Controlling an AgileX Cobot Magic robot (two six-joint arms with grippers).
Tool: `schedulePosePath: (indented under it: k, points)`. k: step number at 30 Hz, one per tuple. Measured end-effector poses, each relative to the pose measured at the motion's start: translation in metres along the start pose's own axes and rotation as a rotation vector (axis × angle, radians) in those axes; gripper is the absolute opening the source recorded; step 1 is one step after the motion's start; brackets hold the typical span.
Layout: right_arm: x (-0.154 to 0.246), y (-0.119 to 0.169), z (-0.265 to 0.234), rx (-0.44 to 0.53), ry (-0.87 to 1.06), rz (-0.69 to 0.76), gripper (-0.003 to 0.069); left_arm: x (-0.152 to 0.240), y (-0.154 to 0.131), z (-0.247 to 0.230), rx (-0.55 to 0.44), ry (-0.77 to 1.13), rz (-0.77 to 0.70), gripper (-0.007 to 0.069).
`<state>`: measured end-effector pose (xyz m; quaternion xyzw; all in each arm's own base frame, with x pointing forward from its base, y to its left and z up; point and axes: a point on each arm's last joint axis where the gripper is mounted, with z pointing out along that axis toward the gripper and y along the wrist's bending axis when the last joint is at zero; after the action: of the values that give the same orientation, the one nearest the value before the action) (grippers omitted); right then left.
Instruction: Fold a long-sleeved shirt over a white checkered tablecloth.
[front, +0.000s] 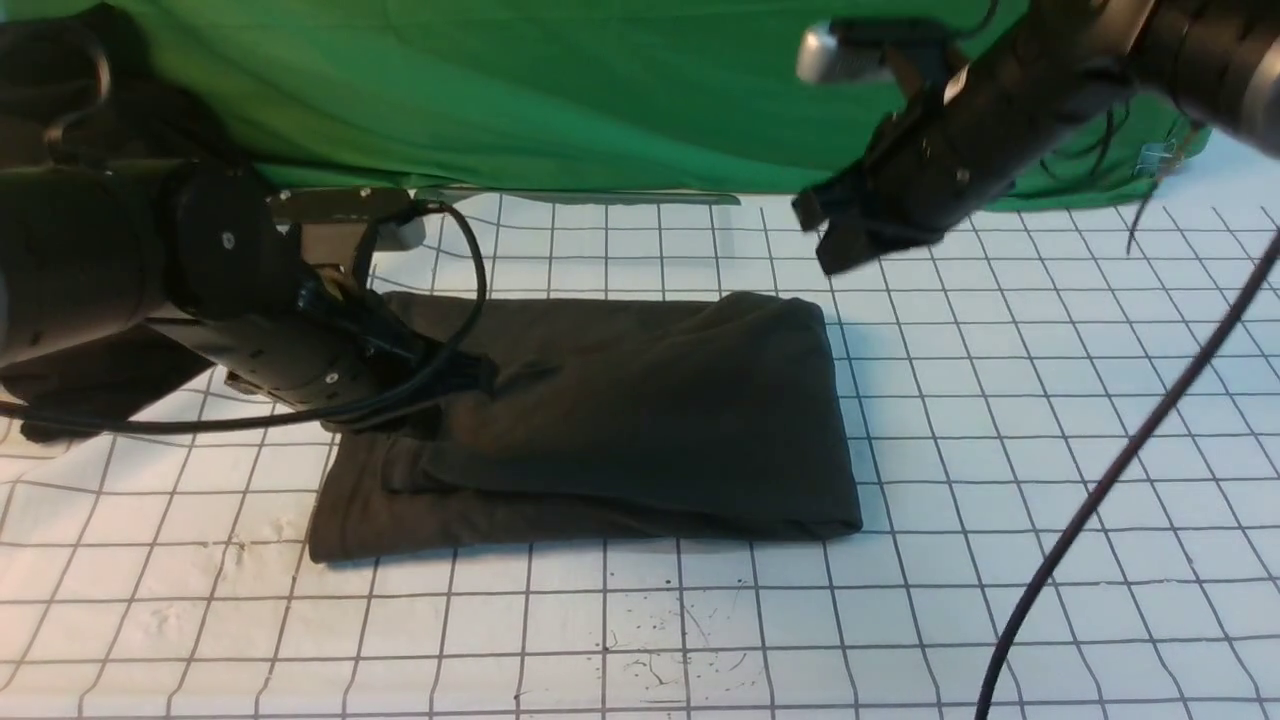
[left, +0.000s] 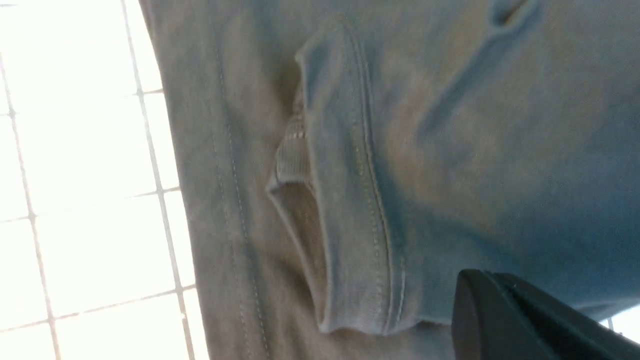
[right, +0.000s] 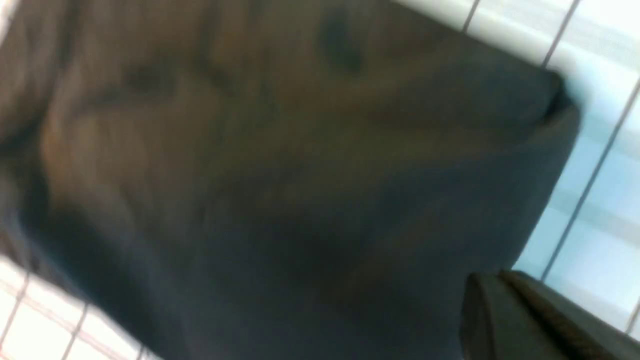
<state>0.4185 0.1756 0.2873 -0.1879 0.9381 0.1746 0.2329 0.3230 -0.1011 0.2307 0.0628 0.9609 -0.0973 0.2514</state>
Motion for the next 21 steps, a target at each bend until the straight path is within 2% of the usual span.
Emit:
schedulePosePath:
  k: [4, 11, 17, 21]
  points:
    - [-0.014, -0.008, 0.027, -0.016, 0.069, -0.023, 0.0000, 0.002, -0.001, 0.001, 0.013, 0.007, -0.023, -0.0004]
    - [-0.007, -0.017, 0.068, -0.037, 0.148, 0.014, 0.0004, -0.002, -0.001, 0.009, 0.021, -0.034, -0.038, -0.0004]
    - [0.004, -0.034, 0.116, -0.015, 0.168, 0.060, 0.0008, 0.020, 0.007, 0.045, -0.015, 0.115, -0.033, -0.0004]
    - [0.004, -0.038, 0.127, -0.006, 0.134, 0.071, 0.0008, 0.025, 0.009, 0.050, -0.029, 0.104, -0.040, -0.0004]
